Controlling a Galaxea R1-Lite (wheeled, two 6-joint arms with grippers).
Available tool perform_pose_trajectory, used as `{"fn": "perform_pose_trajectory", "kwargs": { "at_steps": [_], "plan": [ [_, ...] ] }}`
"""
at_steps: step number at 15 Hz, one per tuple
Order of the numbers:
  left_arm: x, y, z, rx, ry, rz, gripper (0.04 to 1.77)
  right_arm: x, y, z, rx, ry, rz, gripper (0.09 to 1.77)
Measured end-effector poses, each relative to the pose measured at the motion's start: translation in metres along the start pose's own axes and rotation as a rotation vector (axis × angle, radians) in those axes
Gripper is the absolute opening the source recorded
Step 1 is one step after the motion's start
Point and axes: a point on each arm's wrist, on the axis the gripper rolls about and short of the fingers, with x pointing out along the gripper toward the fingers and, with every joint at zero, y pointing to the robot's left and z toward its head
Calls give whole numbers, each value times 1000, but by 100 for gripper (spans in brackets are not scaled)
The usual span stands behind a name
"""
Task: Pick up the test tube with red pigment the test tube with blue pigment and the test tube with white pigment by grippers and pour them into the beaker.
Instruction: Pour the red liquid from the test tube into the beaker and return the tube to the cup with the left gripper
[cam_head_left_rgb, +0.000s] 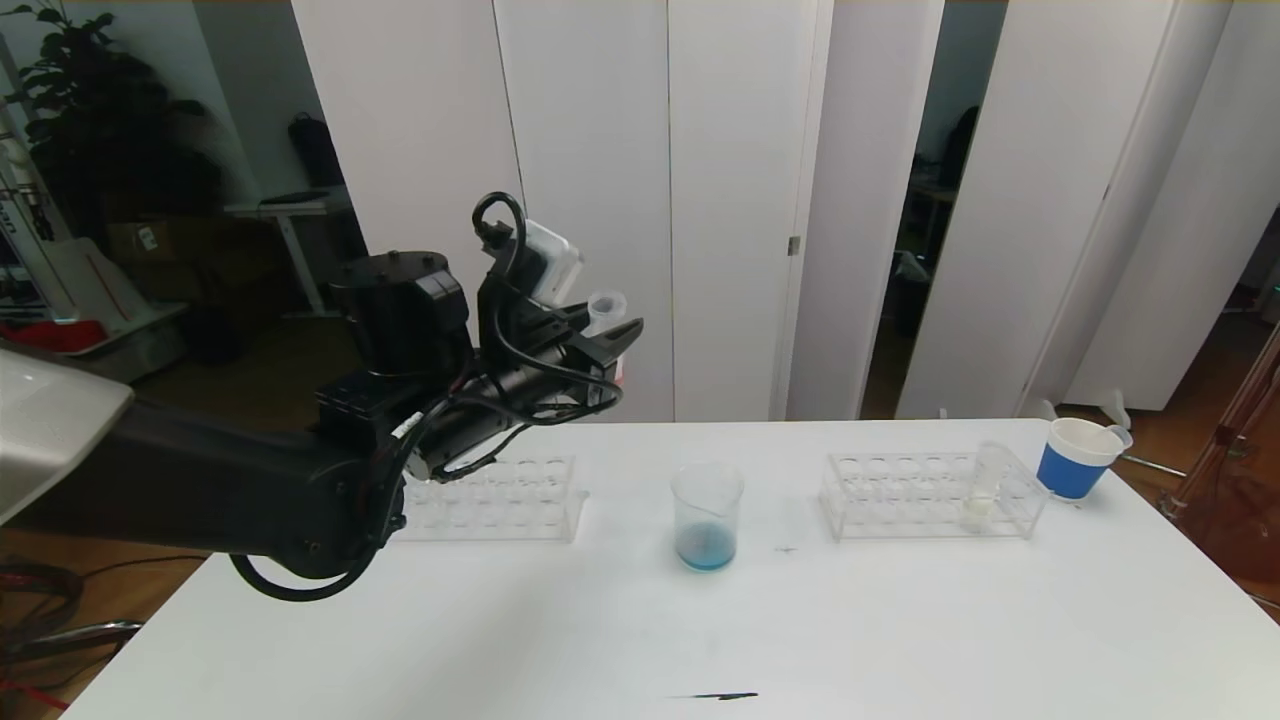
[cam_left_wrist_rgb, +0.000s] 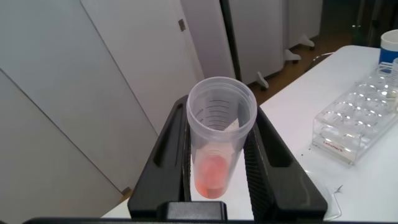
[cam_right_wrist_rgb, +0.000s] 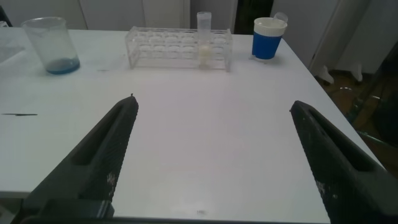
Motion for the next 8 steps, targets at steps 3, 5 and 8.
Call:
{"fn": "perform_pose_trajectory", "kwargs": {
  "at_steps": [3,5,8],
  "plan": [
    [25,-12,-23,70,-37,-204,58,0,0,0,0,0,0,175],
    [41,-19,-37,138,-45,-250,58,0,0,0,0,0,0,175],
    [67,-26,-47,169,-113,-305,58,0,0,0,0,0,0,175]
  ]
}}
